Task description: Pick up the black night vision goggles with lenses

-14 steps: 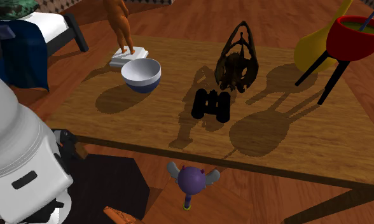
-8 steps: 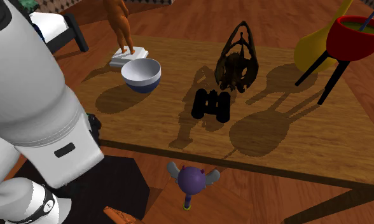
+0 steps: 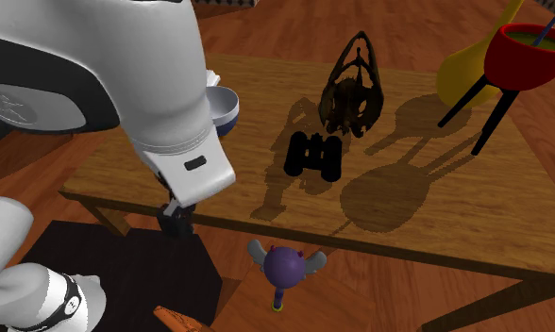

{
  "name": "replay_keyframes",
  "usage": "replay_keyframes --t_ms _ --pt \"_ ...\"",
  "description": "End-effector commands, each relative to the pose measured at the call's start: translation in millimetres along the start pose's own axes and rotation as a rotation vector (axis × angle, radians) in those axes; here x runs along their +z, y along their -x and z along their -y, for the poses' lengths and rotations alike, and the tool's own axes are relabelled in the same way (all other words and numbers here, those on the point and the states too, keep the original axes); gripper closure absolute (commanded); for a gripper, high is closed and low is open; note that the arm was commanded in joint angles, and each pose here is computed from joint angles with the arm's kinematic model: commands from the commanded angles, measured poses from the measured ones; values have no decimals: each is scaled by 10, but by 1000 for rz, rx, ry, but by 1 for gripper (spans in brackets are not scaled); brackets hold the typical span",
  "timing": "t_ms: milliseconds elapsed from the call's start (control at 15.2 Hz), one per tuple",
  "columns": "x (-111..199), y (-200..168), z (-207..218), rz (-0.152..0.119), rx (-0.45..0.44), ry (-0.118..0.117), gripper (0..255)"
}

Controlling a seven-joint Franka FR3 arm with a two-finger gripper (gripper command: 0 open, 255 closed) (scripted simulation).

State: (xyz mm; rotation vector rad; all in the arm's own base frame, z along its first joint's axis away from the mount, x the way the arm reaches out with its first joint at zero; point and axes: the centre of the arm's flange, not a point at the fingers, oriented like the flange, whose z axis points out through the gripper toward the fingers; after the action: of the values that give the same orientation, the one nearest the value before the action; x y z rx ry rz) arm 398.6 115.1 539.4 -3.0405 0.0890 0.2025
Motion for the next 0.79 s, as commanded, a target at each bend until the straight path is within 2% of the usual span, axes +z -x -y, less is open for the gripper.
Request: replay_keyframes --t_ms 0,726 --pt "-6 -160 177 -12 36 0 0" --pt "-42 -1186 1118 -72 217 4 0"
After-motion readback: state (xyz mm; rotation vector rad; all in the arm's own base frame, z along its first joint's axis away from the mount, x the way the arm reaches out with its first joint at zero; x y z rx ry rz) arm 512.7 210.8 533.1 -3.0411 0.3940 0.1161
